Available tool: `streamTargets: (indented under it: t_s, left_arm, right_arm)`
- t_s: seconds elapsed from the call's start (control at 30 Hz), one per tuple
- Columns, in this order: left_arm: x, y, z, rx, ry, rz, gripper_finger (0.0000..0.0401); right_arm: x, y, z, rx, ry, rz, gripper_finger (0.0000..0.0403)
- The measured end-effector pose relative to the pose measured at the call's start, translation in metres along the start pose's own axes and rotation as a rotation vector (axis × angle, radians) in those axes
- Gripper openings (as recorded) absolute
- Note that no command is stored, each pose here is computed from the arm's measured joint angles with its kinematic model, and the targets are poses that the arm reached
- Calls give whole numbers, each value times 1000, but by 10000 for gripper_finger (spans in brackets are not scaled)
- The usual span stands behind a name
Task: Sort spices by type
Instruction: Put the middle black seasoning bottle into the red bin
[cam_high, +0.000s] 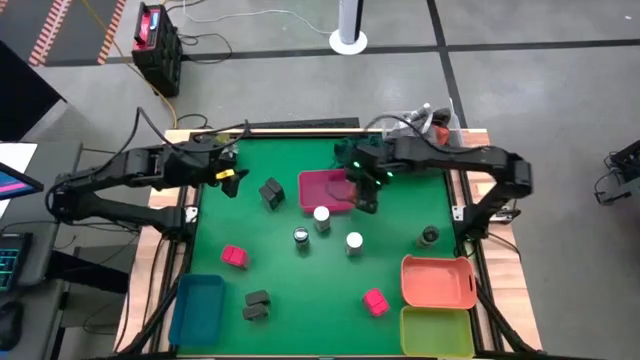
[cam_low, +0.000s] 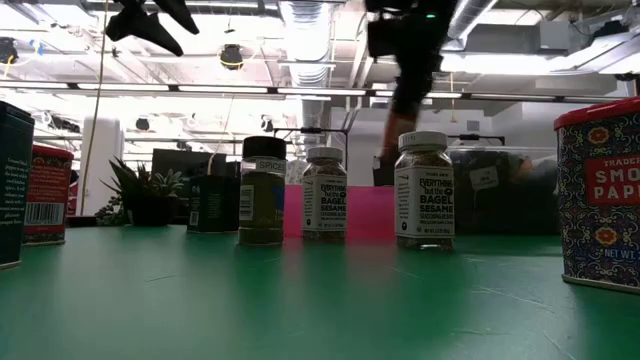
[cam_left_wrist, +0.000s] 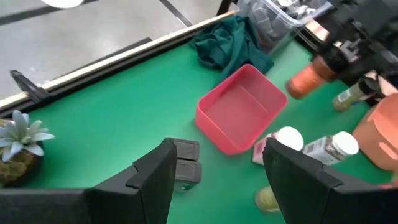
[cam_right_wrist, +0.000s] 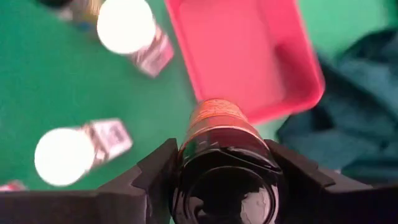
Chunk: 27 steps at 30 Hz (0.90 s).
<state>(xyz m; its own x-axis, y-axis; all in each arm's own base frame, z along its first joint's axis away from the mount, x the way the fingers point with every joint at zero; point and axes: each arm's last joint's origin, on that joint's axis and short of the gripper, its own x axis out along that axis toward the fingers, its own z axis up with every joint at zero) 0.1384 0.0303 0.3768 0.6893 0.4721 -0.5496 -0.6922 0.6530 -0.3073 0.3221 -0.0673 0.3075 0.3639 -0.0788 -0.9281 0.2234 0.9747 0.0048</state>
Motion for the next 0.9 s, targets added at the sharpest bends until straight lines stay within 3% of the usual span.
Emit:
streamTargets:
  t_s: [0.13,0.3,0.63,0.9]
  left_arm:
    - [0,0,0,-20,8,-9,229]
    - [0,0,0,-31,8,-10,229]
    - [0,0,0,-47,9,-9,229]
    - [0,0,-1,-40,13,-6,229]
  right_arm:
    - [11,-8,26,-24,24,-8,238]
    - [46,-21,42,-41,127,-14,238]
    - [105,-34,45,-25,266,-12,240]
    - [110,-34,49,-25,226,-15,240]
